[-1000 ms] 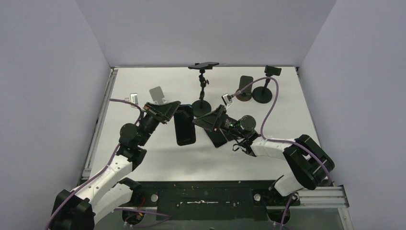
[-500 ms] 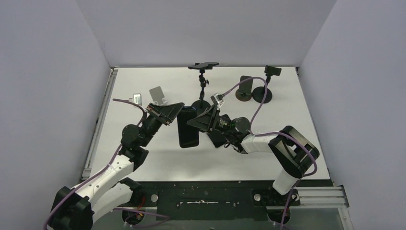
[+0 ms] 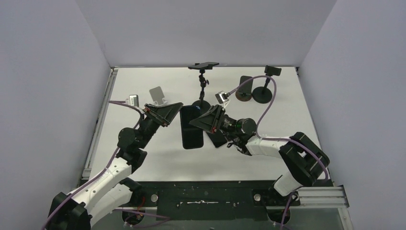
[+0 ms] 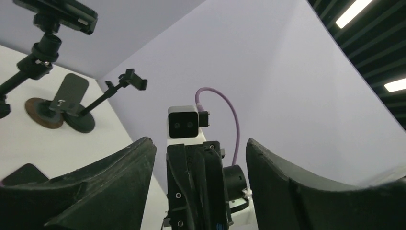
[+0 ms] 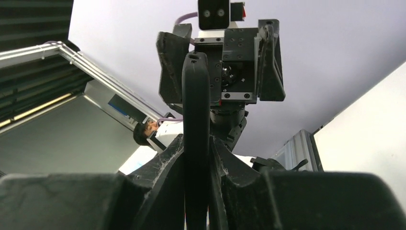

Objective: Remove the phone from the phone stand
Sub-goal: Place the phone at the center of the board.

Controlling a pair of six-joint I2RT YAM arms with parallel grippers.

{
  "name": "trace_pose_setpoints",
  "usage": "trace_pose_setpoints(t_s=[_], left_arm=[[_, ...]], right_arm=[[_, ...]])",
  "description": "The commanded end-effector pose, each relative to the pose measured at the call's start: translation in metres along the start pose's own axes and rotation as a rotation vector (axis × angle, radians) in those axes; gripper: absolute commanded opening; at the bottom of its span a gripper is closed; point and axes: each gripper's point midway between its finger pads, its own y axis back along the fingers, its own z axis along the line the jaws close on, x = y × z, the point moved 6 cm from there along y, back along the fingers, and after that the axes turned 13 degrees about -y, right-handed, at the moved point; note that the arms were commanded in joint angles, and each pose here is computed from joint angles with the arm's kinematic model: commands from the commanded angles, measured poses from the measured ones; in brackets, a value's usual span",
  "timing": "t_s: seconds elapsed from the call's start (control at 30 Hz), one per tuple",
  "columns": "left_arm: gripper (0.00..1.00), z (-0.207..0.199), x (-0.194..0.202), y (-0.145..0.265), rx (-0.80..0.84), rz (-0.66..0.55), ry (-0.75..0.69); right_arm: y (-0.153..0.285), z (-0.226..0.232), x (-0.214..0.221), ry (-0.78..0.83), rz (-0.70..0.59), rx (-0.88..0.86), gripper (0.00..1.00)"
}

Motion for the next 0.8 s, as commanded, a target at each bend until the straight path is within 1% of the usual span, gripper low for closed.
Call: trace_pose_setpoints(t_s=[0.0,0.07,0.1,0.13,0.2,0.27,0.37,0.47,0.57,0.67,0.77], left_arm=[[0.73,-0.033,-0.023,0.007,0.087,-0.072,-0.068],[0.80,-0.037,-0.025,0.015,0.089,-0.071,-0.099],[0.92,-0.037,-0.023,0.019,0.090,-0.063,-0.114],[0.97,-0.037,-0.021,0.023,0.095,-0.052,-0.127],[0.97,-0.036,-0.014,0.030,0.109,-0.019,-0.146],[0.97,-0.035,-0.003,0.035,0.127,0.020,-0.141],[0.97,-0.036,0.014,0.040,0.154,0.067,-0.118],[0.97,-0.047,0.032,0.041,0.203,0.104,-0.104],[0.97,-0.060,0.047,0.039,0.238,0.136,-0.140],[0.98,-0.066,0.061,0.033,0.230,0.175,-0.191],[0.96,-0.068,0.063,0.029,0.237,0.157,-0.190]], right_arm=[[0.003,0.059,0.002,0.221,-0.049,-0.164,0.13],[0.006,0.062,-0.003,0.280,-0.111,-0.122,0.12],[0.008,0.065,-0.006,0.312,-0.152,-0.102,0.12],[0.010,0.068,-0.010,0.339,-0.197,-0.081,0.12],[0.012,0.075,-0.017,0.386,-0.281,-0.051,0.12],[0.013,0.085,-0.024,0.412,-0.364,-0.059,0.12],[0.012,0.098,-0.033,0.428,-0.448,-0.084,0.12],[0.010,0.101,-0.039,0.417,-0.521,-0.084,0.13],[0.004,0.104,-0.041,0.405,-0.551,-0.099,0.13],[-0.002,0.107,-0.038,0.392,-0.555,-0.129,0.13],[-0.006,0.107,-0.034,0.380,-0.545,-0.139,0.13]])
